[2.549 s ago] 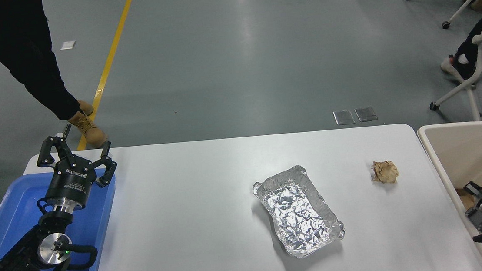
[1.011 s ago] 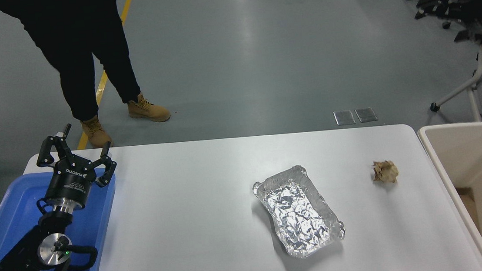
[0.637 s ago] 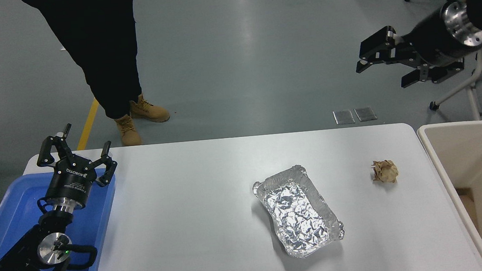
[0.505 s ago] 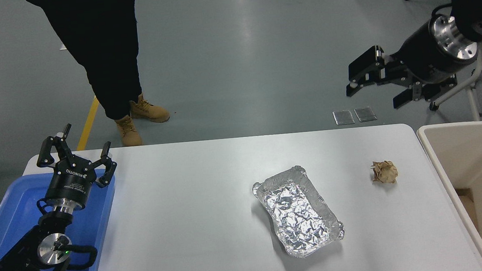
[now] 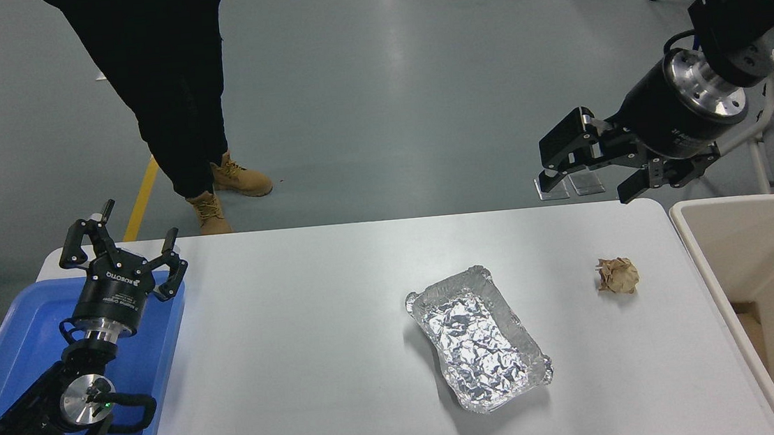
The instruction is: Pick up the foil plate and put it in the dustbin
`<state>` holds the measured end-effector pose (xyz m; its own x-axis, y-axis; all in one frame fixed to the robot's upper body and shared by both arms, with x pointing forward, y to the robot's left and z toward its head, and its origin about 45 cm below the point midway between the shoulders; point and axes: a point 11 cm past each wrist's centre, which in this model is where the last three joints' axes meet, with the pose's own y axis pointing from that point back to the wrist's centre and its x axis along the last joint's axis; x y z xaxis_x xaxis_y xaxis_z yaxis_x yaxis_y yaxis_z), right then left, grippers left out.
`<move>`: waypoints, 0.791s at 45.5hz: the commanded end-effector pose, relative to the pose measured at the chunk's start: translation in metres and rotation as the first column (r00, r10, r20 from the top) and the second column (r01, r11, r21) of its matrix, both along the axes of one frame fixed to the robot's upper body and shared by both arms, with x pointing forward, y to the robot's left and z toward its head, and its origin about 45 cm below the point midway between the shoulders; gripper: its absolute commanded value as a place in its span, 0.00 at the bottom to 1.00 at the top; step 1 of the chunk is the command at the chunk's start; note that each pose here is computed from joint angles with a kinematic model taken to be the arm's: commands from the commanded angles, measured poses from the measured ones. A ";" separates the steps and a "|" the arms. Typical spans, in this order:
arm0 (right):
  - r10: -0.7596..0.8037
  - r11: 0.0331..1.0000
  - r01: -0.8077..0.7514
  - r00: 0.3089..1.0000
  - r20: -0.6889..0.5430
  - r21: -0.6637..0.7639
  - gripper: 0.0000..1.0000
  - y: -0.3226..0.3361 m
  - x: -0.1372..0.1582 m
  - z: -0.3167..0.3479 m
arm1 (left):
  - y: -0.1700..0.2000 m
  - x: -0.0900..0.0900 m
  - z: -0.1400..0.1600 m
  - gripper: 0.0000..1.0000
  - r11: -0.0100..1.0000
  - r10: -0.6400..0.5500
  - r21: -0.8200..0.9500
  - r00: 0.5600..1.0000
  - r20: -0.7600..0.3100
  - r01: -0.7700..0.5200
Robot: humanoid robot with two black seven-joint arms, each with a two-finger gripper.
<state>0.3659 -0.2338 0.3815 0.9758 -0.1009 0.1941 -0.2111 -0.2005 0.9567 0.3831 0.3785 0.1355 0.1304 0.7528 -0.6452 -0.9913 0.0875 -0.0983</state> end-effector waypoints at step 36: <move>0.119 0.976 -0.127 0.991 -0.052 -0.179 0.96 0.045 0.007 -0.243 | 0.000 0.000 0.000 0.98 1.000 -0.001 0.000 1.000 0.001 0.001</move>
<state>0.3779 -0.1853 0.2013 0.9905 0.0292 0.1343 -0.1324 -0.0604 0.9894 0.3832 0.3786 0.1357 0.1307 0.7530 -0.6449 -0.9913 0.0877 -0.0986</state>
